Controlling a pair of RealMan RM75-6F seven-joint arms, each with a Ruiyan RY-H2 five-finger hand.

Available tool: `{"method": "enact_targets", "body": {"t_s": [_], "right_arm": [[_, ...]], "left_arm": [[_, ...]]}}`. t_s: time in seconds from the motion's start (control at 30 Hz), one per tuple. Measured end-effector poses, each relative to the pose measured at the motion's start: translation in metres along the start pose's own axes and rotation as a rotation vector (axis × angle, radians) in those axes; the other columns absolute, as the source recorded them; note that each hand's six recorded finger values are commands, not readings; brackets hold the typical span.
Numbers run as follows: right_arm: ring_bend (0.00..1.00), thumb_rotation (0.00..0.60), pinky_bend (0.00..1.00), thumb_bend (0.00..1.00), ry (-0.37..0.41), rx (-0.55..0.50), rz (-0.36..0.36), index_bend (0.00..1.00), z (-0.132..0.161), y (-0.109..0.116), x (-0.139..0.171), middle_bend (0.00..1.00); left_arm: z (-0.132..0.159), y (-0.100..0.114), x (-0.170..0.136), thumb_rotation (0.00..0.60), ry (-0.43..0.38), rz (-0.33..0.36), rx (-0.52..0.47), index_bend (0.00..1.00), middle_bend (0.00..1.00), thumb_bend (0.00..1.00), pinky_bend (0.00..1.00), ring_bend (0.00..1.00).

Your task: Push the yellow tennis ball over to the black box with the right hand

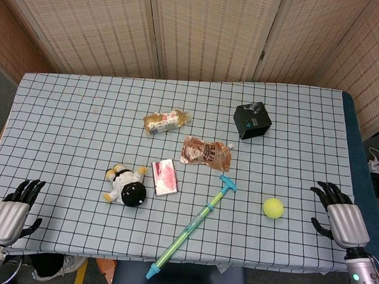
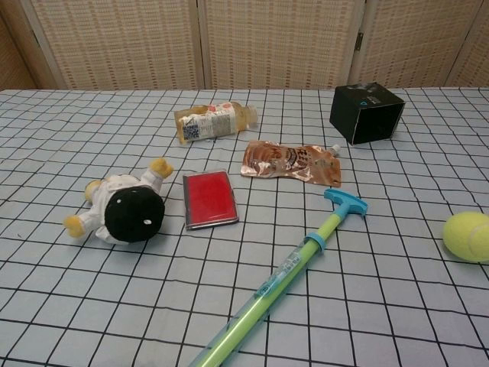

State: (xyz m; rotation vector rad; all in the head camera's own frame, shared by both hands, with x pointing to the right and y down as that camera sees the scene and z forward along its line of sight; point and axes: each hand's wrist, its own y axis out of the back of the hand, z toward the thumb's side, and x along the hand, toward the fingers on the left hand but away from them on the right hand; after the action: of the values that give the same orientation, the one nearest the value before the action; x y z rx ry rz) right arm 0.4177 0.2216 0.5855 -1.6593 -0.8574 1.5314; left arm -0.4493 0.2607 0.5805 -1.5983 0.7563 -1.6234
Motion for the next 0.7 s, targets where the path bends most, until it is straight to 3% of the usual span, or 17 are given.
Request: {"method": "enact_targets", "body": {"t_s": [0.53, 0.57, 0.7], "right_arm": [[0.06, 0.600, 0.25, 0.23, 0.019, 0.023, 0.013, 0.19, 0.0014, -0.0045, 0.0004, 0.11], [0.06, 0.600, 0.25, 0.29, 0.021, 0.025, 0.017, 0.19, 0.0019, -0.0054, 0.0004, 0.11], [0.12, 0.600, 0.30, 0.88, 0.041, 0.050, 0.009, 0.32, 0.0056, -0.0063, 0.0005, 0.14]], "left_arm": [[-0.0002, -0.0035, -0.0038, 0.600, 0.017, -0.027, 0.006, 0.05, 0.08, 0.30, 0.29, 0.04], [0.0003, -0.0042, -0.0035, 0.600, 0.017, -0.031, 0.007, 0.05, 0.08, 0.30, 0.29, 0.04], [0.0013, -0.0043, -0.0033, 0.600, 0.016, -0.031, 0.015, 0.06, 0.08, 0.30, 0.29, 0.04]]}}
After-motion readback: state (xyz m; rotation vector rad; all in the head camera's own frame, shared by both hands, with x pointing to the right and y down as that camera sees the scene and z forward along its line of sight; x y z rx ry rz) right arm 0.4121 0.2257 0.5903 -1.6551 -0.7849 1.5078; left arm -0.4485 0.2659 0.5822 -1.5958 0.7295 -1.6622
